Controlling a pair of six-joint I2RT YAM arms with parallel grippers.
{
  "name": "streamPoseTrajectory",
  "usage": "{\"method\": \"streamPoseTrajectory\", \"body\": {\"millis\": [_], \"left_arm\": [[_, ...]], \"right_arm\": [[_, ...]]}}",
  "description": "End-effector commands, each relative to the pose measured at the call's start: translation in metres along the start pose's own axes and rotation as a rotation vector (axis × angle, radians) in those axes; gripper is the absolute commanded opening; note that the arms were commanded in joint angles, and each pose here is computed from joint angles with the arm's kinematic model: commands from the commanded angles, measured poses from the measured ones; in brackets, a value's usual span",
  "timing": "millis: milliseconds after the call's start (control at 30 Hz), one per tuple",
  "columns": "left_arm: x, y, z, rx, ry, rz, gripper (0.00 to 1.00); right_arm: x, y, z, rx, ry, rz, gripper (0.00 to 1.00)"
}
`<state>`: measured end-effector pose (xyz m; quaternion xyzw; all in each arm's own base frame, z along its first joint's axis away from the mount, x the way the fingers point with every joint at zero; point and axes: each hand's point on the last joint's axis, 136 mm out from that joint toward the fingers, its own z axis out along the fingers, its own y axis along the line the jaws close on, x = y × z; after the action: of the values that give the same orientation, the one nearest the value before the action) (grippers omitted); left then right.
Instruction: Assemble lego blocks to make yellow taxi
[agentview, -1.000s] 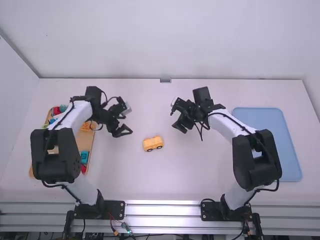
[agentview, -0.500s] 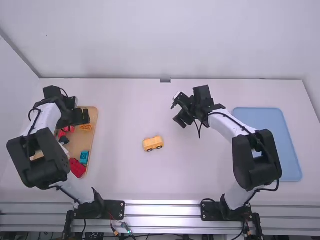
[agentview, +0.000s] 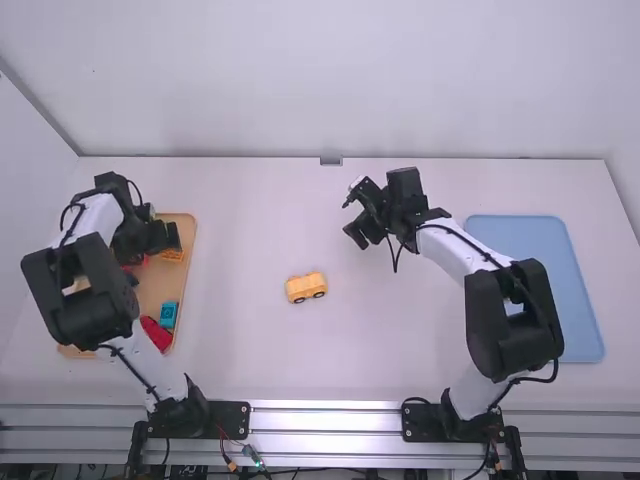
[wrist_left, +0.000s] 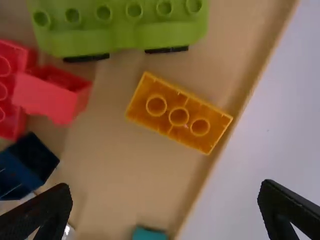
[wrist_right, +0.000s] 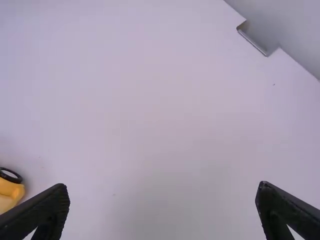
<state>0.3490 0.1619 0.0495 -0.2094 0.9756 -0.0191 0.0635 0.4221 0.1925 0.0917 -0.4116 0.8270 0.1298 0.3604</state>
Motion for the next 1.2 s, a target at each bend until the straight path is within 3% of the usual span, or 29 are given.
{"method": "streamPoseTrajectory", "body": {"millis": [0, 167, 333, 400, 433, 633, 667, 800, 1167], "left_arm": [[-0.015, -0.005, -0.006, -0.001, -0.012, -0.106, 0.99], [-0.022, -0.009, -0.01, 0.009, -0.025, -0.478, 0.99], [-0.001, -0.005, -0.004, -0.018, 0.048, -0.819, 0.99], [0.004, -0.006, 0.001, -0.021, 0.058, -0.824, 0.95], [0.003, -0.006, 0.004, -0.02, 0.051, -0.821, 0.99], [-0.001, -0.005, 0.017, -0.014, 0.012, -0.838, 0.99], [0.001, -0.004, 0.019, -0.022, 0.01, -0.854, 0.89], [0.003, -0.001, 0.027, -0.031, -0.001, -0.891, 0.71], [-0.003, -0.012, 0.05, 0.041, -0.057, -0.853, 0.75]], "right_arm": [[-0.011, -0.005, -0.003, 0.006, -0.023, 0.019, 0.99], [-0.012, 0.001, -0.002, -0.005, -0.02, 0.01, 0.99], [-0.014, 0.0, -0.002, -0.002, -0.027, 0.007, 0.99], [-0.013, 0.0, -0.002, -0.001, -0.027, 0.008, 0.99], [-0.013, -0.001, -0.002, 0.0, -0.026, 0.009, 0.98], [-0.015, 0.004, -0.001, -0.009, -0.026, 0.002, 0.99], [-0.015, 0.006, 0.0, -0.012, -0.024, 0.0, 0.99], [-0.016, 0.009, 0.001, -0.017, -0.025, -0.005, 0.99], [-0.015, 0.008, 0.001, -0.015, -0.02, -0.003, 0.99]]}}
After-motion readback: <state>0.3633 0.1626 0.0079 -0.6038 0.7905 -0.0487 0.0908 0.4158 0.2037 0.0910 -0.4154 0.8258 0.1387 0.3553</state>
